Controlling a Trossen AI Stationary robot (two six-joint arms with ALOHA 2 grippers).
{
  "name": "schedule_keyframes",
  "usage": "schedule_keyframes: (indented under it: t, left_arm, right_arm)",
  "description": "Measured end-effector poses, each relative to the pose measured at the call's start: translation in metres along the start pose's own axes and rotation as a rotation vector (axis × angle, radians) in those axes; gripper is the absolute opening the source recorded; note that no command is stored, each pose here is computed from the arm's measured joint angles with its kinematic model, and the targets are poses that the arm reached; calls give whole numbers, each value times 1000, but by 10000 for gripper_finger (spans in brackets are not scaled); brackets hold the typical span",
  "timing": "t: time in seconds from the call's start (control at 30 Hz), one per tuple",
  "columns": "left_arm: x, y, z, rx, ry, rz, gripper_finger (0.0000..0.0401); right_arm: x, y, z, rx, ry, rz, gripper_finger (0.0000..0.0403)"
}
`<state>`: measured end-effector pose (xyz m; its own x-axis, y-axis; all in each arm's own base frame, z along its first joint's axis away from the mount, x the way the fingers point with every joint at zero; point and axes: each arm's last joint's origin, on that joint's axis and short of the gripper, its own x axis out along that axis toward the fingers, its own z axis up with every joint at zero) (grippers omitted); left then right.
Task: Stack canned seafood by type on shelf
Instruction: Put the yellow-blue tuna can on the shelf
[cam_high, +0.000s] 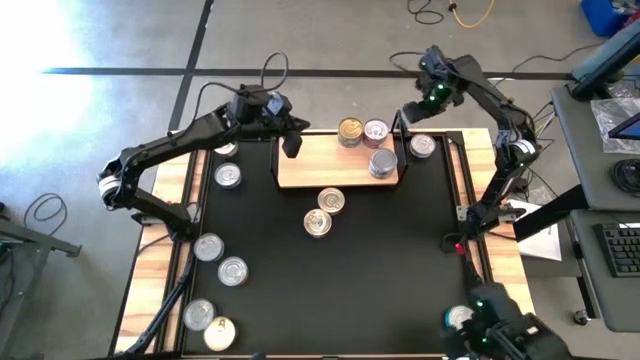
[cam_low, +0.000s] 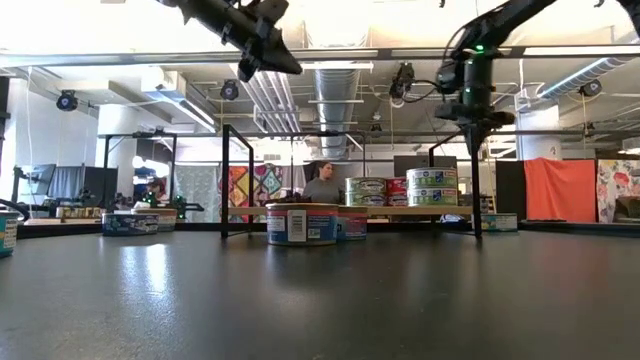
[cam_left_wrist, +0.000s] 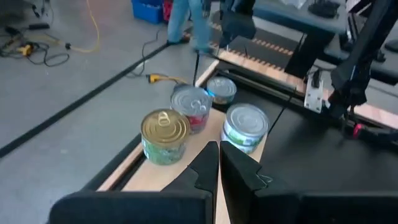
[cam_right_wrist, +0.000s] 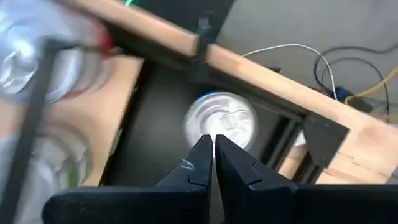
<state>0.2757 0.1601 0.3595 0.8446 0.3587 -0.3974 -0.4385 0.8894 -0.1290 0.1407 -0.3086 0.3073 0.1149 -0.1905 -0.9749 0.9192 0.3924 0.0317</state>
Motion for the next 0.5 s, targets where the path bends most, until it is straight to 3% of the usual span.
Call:
schedule_keyframes:
  t: [0.07,0.27,0.33,0.43,0.5]
  left_arm:
    - [-2,-1,1,1,-5,-15,0]
    - [-3,-7,2,14,-7,-212,0]
    - [-3,-7,3,15,-9,-211,0]
    - [-3,-5,4,28,-25,-190,0]
    - [-4,-3,6,34,-45,-166,0]
  right_arm:
    - [2,-4,-6,90,-77,-1,12]
    - [30,2,-45,454,-400,85,12]
    - [45,0,-60,588,-466,87,12]
    - [53,0,-68,662,-587,159,12]
    - [57,0,-73,780,-570,200,12]
